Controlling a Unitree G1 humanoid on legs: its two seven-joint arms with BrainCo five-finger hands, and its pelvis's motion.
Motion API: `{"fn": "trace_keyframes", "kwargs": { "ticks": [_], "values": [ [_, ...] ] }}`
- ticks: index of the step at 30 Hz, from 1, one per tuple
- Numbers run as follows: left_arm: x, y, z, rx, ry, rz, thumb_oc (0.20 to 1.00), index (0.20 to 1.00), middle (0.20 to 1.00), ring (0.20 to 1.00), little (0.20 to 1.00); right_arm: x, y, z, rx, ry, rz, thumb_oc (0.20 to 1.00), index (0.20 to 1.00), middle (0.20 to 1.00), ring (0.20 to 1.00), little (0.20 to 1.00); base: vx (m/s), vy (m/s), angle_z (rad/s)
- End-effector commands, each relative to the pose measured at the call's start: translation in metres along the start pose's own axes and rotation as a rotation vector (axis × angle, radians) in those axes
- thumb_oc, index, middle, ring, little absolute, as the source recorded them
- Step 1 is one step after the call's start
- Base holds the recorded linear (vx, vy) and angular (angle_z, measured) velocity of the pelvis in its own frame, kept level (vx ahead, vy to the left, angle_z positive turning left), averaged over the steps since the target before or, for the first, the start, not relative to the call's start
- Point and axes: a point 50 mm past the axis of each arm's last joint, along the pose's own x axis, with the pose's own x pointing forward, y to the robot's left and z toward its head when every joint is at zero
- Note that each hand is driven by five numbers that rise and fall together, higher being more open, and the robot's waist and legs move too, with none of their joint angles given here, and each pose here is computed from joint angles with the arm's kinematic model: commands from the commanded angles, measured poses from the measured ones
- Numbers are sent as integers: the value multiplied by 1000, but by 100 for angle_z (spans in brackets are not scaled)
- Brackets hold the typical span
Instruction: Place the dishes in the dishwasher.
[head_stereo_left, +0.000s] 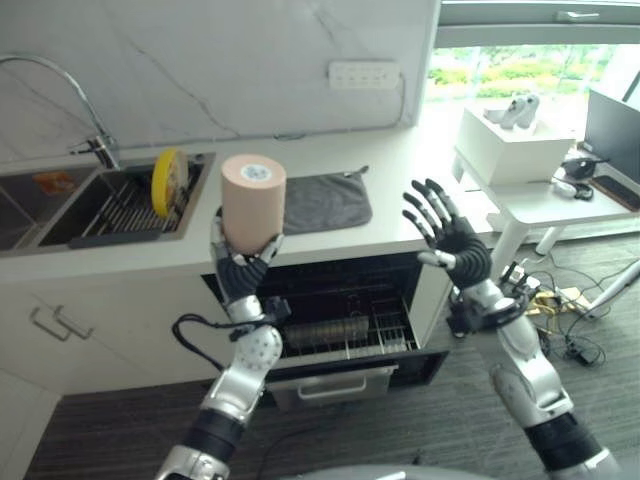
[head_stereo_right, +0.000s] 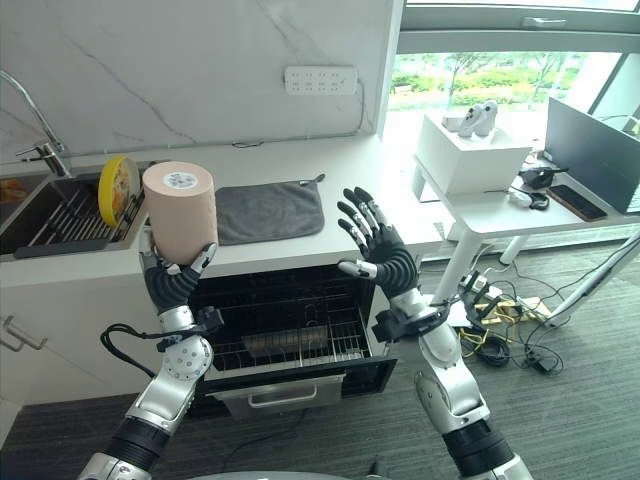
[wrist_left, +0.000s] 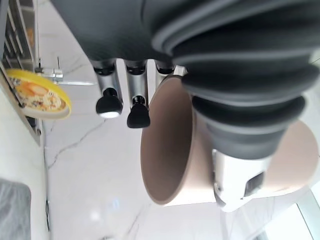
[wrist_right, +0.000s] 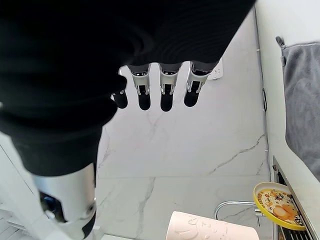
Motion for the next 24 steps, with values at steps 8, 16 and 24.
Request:
{"fn": "trace_keyframes", "kwargs": {
  "ticks": [8, 16, 24],
  "values": [
    [29, -29, 35, -23, -235, 48, 200, 200, 200, 200, 200, 53, 24, 25, -61, -117, -29, 1000, 1000, 1000, 1000, 1000, 50, -12, 15],
    [26, -40, 43, 26, -310, 128, 200, 200, 200, 200, 200, 77, 46, 28, -82, -145, -76, 1000, 1000, 1000, 1000, 1000, 50, -2, 11],
    [30, -51, 57, 21, -387, 218, 200, 200, 200, 200, 200, 94, 69, 25, -4, -117, -85, 1000, 1000, 1000, 1000, 1000, 61, 6, 4]
  ]
}}
